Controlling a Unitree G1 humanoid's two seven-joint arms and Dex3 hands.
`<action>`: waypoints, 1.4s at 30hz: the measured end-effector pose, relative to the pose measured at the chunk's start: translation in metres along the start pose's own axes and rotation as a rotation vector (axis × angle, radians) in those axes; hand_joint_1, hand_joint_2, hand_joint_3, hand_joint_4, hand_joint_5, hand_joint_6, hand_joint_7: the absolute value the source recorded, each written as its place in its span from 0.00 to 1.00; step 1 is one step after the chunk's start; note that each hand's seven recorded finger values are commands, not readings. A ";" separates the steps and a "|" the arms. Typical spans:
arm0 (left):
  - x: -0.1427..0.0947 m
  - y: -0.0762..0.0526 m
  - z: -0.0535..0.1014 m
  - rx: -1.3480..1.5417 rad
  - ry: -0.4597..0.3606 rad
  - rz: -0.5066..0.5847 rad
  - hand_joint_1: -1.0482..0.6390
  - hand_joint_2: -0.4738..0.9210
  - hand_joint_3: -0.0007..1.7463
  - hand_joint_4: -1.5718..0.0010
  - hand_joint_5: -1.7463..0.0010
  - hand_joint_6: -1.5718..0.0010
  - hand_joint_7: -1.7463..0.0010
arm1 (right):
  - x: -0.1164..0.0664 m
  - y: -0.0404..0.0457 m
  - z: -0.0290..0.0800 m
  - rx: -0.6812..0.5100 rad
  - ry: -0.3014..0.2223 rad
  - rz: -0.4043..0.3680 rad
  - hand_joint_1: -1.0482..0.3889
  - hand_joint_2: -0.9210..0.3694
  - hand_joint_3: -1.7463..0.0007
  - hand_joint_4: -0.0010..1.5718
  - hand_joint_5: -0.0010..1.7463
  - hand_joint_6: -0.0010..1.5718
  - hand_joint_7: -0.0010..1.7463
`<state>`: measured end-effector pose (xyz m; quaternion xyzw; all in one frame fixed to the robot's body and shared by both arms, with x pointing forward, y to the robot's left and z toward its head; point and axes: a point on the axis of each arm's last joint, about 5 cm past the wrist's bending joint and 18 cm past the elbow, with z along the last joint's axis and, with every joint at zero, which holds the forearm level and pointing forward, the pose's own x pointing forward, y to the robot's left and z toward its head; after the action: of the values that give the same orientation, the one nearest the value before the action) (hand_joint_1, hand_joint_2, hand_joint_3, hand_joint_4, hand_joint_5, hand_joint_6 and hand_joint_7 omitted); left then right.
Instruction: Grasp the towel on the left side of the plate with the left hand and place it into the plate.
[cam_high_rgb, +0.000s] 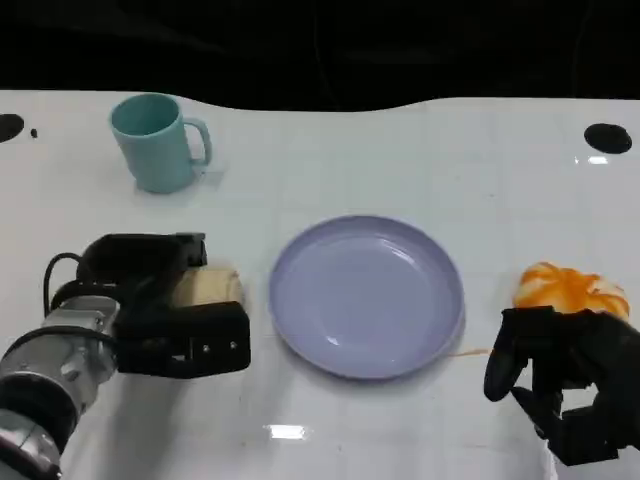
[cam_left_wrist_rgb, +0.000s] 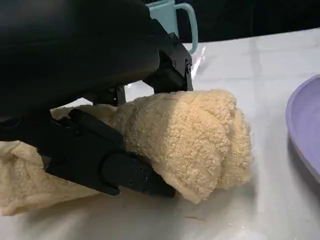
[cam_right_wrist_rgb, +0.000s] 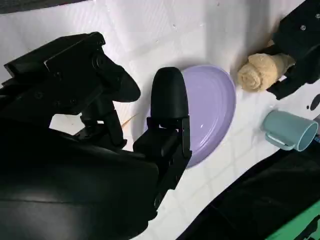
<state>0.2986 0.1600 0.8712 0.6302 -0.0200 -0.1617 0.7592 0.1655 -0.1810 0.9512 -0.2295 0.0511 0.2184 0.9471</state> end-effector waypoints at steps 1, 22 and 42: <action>0.000 0.000 0.000 0.002 -0.006 0.022 0.51 0.90 0.29 0.46 0.00 0.62 0.00 | 0.000 0.0001 0.001 -0.002 -0.003 0.000 0.75 0.28 0.37 0.47 1.00 0.44 0.83; 0.010 0.049 0.080 -0.158 -0.245 0.305 0.51 0.81 0.33 0.43 0.00 0.63 0.00 | 0.001 0.0018 0.003 -0.003 0.009 0.009 0.75 0.28 0.37 0.47 1.00 0.44 0.83; 0.010 0.035 0.149 -0.085 -0.383 0.200 0.45 0.94 0.10 0.46 0.00 0.43 0.59 | 0.002 0.0036 0.004 -0.011 0.007 0.021 0.75 0.27 0.38 0.47 1.00 0.44 0.83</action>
<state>0.2812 0.0210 0.9335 0.5503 -0.2196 -0.2029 0.7796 0.1656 -0.1758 0.9526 -0.2349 0.0558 0.2276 0.9433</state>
